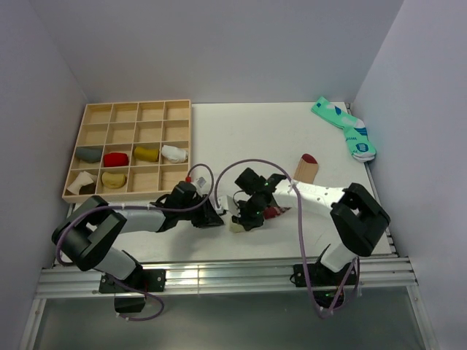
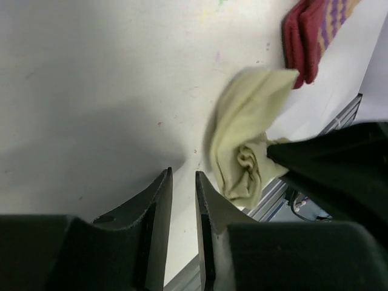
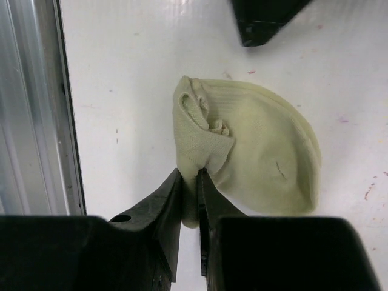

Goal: Roll the socks
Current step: Roll the sock at the center of the board.

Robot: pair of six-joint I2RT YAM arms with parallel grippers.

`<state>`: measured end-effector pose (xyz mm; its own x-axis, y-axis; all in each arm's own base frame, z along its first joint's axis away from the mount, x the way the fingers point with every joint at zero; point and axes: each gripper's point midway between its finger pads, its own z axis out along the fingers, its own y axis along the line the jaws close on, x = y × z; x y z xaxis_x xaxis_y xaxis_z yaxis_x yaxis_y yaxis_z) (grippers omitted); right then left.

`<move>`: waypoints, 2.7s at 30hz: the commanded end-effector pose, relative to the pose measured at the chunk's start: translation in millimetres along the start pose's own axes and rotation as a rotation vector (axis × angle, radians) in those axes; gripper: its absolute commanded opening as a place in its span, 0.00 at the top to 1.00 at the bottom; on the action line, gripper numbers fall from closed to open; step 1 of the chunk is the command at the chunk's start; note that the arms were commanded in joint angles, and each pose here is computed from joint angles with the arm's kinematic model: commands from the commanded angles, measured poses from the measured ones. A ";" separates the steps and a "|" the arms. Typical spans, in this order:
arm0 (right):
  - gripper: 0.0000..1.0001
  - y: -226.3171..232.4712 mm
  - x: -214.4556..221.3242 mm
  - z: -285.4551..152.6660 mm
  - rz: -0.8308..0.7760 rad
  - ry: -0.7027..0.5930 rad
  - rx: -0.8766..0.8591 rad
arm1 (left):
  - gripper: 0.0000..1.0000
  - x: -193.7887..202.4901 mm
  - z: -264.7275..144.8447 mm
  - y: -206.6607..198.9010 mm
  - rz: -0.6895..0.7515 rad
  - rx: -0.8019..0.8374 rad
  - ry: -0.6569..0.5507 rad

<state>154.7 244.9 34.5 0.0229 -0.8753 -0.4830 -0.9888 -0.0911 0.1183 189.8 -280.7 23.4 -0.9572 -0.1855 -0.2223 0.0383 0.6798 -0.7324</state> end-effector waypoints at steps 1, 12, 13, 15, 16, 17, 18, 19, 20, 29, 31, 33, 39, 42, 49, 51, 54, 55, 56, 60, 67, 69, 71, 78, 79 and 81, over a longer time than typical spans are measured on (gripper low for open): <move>0.83 5.3 -8.7 -5.5 0.051 -0.035 -0.121 | 0.74 -19.6 -6.1 -30.9 0.061 0.100 -0.128; 0.83 -6.7 3.9 -0.6 0.280 -0.006 -0.392 | 0.73 -9.7 -3.4 -43.6 0.264 0.080 -0.229; 0.83 -6.4 7.5 3.2 0.309 -0.001 -0.421 | 0.73 -8.1 -2.7 -43.5 0.278 0.075 -0.233; 0.83 -10.5 7.0 -1.1 0.343 -0.017 -0.451 | 0.73 -10.4 -3.3 -44.2 0.311 0.072 -0.264; 0.83 -10.3 7.9 -0.3 0.361 -0.014 -0.467 | 0.73 -9.4 -4.1 -47.3 0.321 0.078 -0.280; 0.83 -13.7 4.5 -1.4 0.377 -0.031 -0.468 | 0.72 -8.4 -5.1 -42.6 0.322 0.070 -0.298; 0.83 -16.2 5.7 -2.5 0.416 -0.033 -0.467 | 0.72 -9.8 -9.5 -53.2 0.326 0.118 -0.323; 0.83 -17.2 5.8 -2.9 0.428 -0.033 -0.471 | 0.72 -8.0 -11.4 -55.7 0.327 0.140 -0.331; 0.83 -15.7 6.3 -2.9 0.443 -0.024 -0.488 | 0.72 -3.6 -12.7 -50.1 0.327 0.142 -0.329; 0.83 -18.6 16.5 7.6 0.531 0.024 -0.491 | 0.71 -2.8 -19.7 -74.3 0.479 0.191 -0.416; 0.83 -17.1 14.8 8.2 0.551 0.027 -0.512 | 0.70 5.4 -15.3 -79.7 0.541 0.202 -0.382; 0.83 -15.6 12.6 6.2 0.567 0.027 -0.542 | 0.69 5.3 -10.4 -87.5 0.600 0.205 -0.370; 0.83 -15.4 10.9 2.3 0.581 0.024 -0.578 | 0.63 10.2 -1.5 -99.6 0.711 0.210 -0.333; 0.83 -16.8 13.8 4.2 0.587 0.033 -0.577 | 0.63 9.8 5.8 -95.0 0.747 0.184 -0.318; 0.83 -16.6 17.4 3.4 0.608 0.033 -0.606 | 0.62 18.4 22.1 -88.1 0.790 0.189 -0.265; 0.83 -15.1 17.8 2.9 0.607 0.032 -0.621 | 0.61 20.1 25.3 -86.5 0.791 0.192 -0.257; 0.83 -15.0 19.6 1.0 0.617 0.031 -0.632 | 0.59 21.2 29.0 -85.6 0.792 0.195 -0.252; 0.83 -15.8 20.4 1.2 0.617 0.033 -0.631 | 0.59 21.8 29.8 -86.6 0.796 0.200 -0.249; 0.83 -16.0 21.6 1.3 0.621 0.035 -0.632 | 0.59 22.8 32.2 -84.7 0.798 0.196 -0.241; 0.82 -19.1 23.8 2.3 0.634 0.033 -0.626 | 0.56 26.5 36.3 -82.8 0.796 0.203 -0.223; 0.83 -22.5 28.3 4.5 0.640 0.035 -0.611 | 0.54 31.0 42.0 -78.0 0.789 0.201 -0.197; 0.82 -23.3 29.6 4.7 0.640 0.038 -0.605 | 0.54 32.0 43.3 -77.0 0.785 0.201 -0.192; 0.82 -24.0 30.5 5.5 0.646 0.039 -0.597 | 0.58 33.6 44.3 -74.3 0.776 0.197 -0.185; 0.82 -27.7 35.5 9.3 0.646 0.053 -0.556 | 0.79 42.6 50.8 -69.3 0.720 0.194 -0.132; 0.82 -28.5 36.2 10.5 0.645 0.057 -0.548 | 0.82 44.1 51.0 -69.8 0.706 0.199 -0.126; 0.82 -28.3 37.2 9.8 0.646 0.058 -0.540 | 0.95 47.1 51.3 -68.6 0.684 0.199 -0.110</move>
<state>168.1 222.7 19.1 -0.5256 -0.8468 -0.0821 -0.5201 0.2435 0.8187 163.7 -362.5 28.2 -0.6342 0.1621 -0.7560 0.6902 0.5594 -0.4591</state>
